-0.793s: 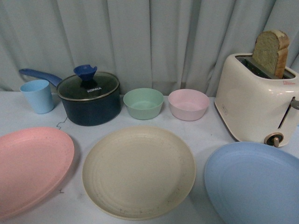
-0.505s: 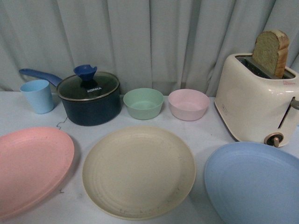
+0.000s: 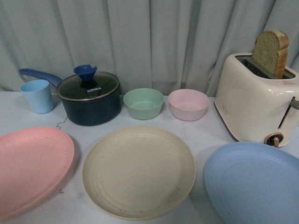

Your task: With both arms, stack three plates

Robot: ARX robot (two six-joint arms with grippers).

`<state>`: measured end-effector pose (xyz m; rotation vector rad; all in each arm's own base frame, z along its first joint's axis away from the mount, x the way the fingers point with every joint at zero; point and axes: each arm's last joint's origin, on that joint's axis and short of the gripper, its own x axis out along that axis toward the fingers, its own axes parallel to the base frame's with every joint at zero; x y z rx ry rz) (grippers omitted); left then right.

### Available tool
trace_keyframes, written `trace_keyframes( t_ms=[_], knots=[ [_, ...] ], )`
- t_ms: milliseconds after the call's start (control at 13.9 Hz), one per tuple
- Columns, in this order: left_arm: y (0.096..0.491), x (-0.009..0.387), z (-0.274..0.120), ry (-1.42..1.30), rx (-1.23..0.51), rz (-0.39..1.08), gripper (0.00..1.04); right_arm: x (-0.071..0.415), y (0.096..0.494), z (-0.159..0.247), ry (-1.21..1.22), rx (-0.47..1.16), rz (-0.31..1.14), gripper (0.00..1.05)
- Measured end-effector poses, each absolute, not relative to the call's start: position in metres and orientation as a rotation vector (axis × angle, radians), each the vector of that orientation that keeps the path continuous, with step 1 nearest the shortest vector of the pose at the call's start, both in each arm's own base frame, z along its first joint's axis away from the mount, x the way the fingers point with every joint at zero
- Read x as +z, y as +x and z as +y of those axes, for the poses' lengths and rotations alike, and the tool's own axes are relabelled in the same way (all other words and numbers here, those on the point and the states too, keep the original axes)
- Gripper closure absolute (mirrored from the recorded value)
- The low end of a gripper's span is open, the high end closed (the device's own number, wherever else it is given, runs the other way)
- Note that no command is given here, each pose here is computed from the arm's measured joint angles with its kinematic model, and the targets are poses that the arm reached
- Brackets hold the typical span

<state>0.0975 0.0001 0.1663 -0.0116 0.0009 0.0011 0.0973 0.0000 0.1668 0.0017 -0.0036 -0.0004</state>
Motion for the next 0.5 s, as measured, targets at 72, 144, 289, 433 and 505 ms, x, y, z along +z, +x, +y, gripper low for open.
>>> trace_keyframes(
  t_ms=[72,144,289,433,505],
  knots=[
    [0.0975,0.1663,0.0001,-0.012,0.001,0.001,0.07,0.1668,0.0973,0.0000,0.002,0.000,-0.004,0.06],
    [0.0975,0.1663,0.0001,-0.012,0.001,0.001,0.07,0.1668,0.0973,0.0000,0.002,0.000,-0.004,0.06],
    [0.0975,0.1663,0.0001,-0.012,0.001,0.001,0.07,0.1668,0.0973,0.0000,0.002,0.000,-0.004,0.06],
    [0.0975,0.1663,0.0001,-0.012,0.001,0.001,0.07,0.1668,0.0973,0.0000,0.002,0.000,-0.004,0.06],
    [0.0975,0.1663,0.0001,-0.012,0.001,0.001,0.07,0.1668,0.0973,0.0000,0.002,0.000,-0.004,0.06]
  ],
)
